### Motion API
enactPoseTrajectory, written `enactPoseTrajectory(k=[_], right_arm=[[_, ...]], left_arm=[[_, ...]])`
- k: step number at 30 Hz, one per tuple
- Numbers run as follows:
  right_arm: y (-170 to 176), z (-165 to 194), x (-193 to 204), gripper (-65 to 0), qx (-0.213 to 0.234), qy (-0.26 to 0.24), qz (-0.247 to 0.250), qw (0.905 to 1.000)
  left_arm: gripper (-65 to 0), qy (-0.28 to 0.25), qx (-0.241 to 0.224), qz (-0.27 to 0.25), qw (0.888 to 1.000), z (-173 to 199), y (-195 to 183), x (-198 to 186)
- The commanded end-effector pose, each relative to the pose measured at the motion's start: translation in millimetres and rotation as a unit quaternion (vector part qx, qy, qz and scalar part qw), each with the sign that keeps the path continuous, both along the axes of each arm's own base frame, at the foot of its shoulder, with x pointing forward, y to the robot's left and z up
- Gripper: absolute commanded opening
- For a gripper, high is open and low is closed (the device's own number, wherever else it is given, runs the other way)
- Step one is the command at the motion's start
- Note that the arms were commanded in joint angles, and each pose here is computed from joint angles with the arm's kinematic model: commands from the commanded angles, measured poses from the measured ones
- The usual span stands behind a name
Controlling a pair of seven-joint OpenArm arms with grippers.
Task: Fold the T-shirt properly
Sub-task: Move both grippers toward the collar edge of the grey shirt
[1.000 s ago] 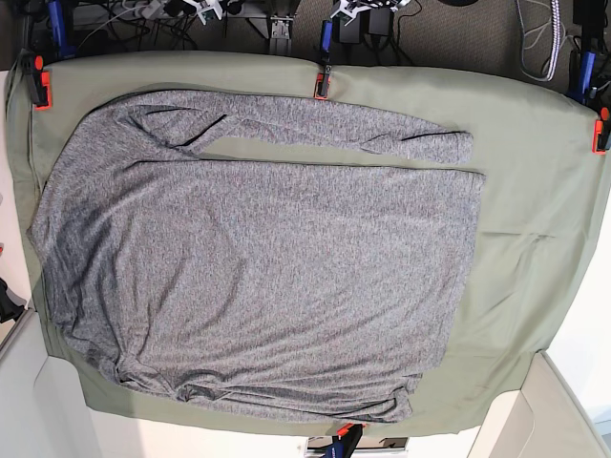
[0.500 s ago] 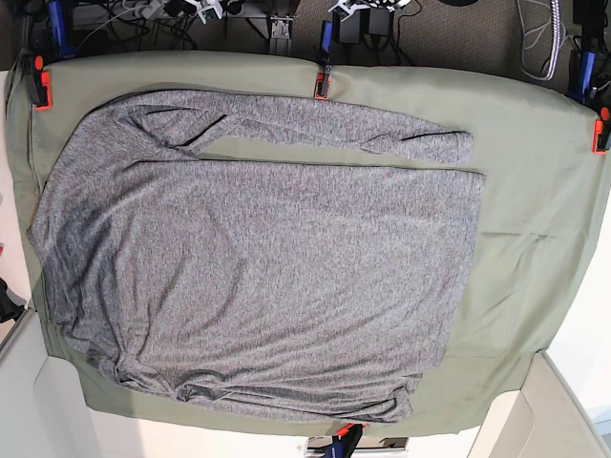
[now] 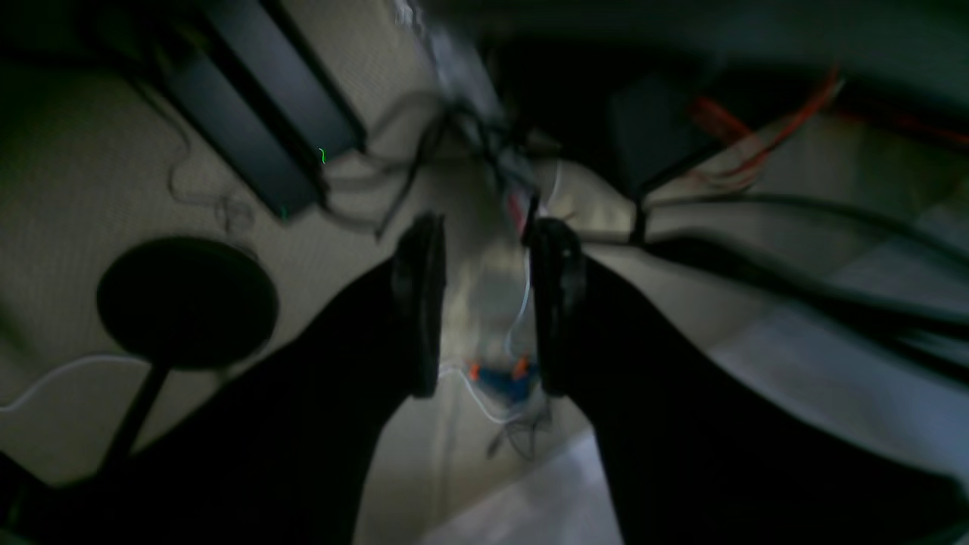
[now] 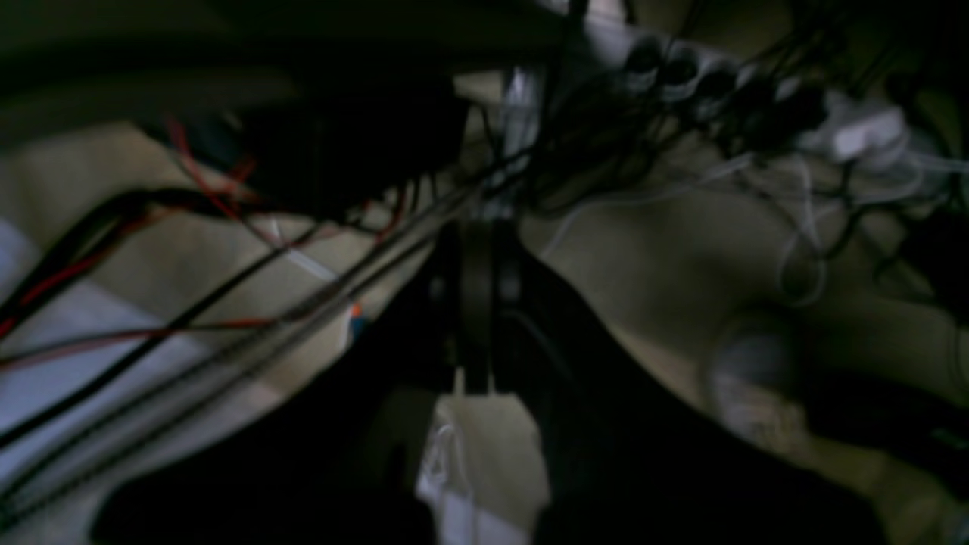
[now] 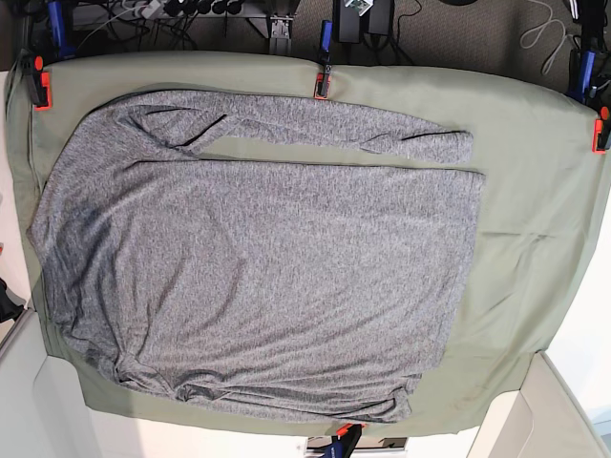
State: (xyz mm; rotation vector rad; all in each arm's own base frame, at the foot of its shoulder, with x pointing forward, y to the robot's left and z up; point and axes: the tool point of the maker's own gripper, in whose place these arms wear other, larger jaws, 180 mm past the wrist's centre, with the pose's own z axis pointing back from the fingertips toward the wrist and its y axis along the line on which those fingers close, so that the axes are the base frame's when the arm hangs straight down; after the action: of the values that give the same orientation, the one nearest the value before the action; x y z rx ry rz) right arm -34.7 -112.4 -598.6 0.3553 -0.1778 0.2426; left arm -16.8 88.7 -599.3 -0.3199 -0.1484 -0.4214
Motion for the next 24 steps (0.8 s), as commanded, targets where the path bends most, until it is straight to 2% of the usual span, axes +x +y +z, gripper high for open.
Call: enactPoseTrajectory(k=[1, 7, 9, 14, 16, 19, 21, 22, 24], right_arm=[[-3, 10, 3, -65.0, 0.01, -0.018, -0.005, 0.9998], [-14, 75, 22, -65.0, 0.029, -0.102, 0.008, 0.9944], [-14, 101, 30, -65.0, 0.038, -0.131, 0.02, 0.9905], [-17, 167, 63, -65.0, 0.05, -0.204, 0.026, 0.9772], [-22, 189, 81, -65.0, 0.048, -0.223, 0.011, 0.9735], [-37, 217, 108, -65.0, 0.043, -0.24, -0.027, 0.9695], [-54, 233, 128, -65.0, 0.033, -0.263, -0.067, 0.962], [-65, 240, 138, -63.0, 0.024, -0.277, -0.088, 0.9565], [-87, 250, 158, -52.8, 0.006, -0.304, -0.122, 0.9449]], left_arm=[[-45.6, -0.017, -0.002, 0.011, 1.0, 9, 6, 4], [-45.6, -0.1, -0.028, 0.05, 0.993, 72, 36, 39], [-45.4, -0.126, -0.034, 0.07, 0.989, 95, 49, 51], [-45.4, -0.177, -0.044, 0.066, 0.981, 150, 74, 75], [-45.0, -0.192, -0.047, 0.084, 0.977, 170, 85, 84], [-37.8, -0.222, -0.056, 0.1, 0.968, 200, 97, 97], [-33.1, -0.245, -0.065, 0.109, 0.961, 219, 102, 105], [-31.5, -0.256, -0.066, 0.115, 0.958, 227, 106, 109], [-30.1, -0.273, -0.068, 0.126, 0.951, 238, 112, 117]])
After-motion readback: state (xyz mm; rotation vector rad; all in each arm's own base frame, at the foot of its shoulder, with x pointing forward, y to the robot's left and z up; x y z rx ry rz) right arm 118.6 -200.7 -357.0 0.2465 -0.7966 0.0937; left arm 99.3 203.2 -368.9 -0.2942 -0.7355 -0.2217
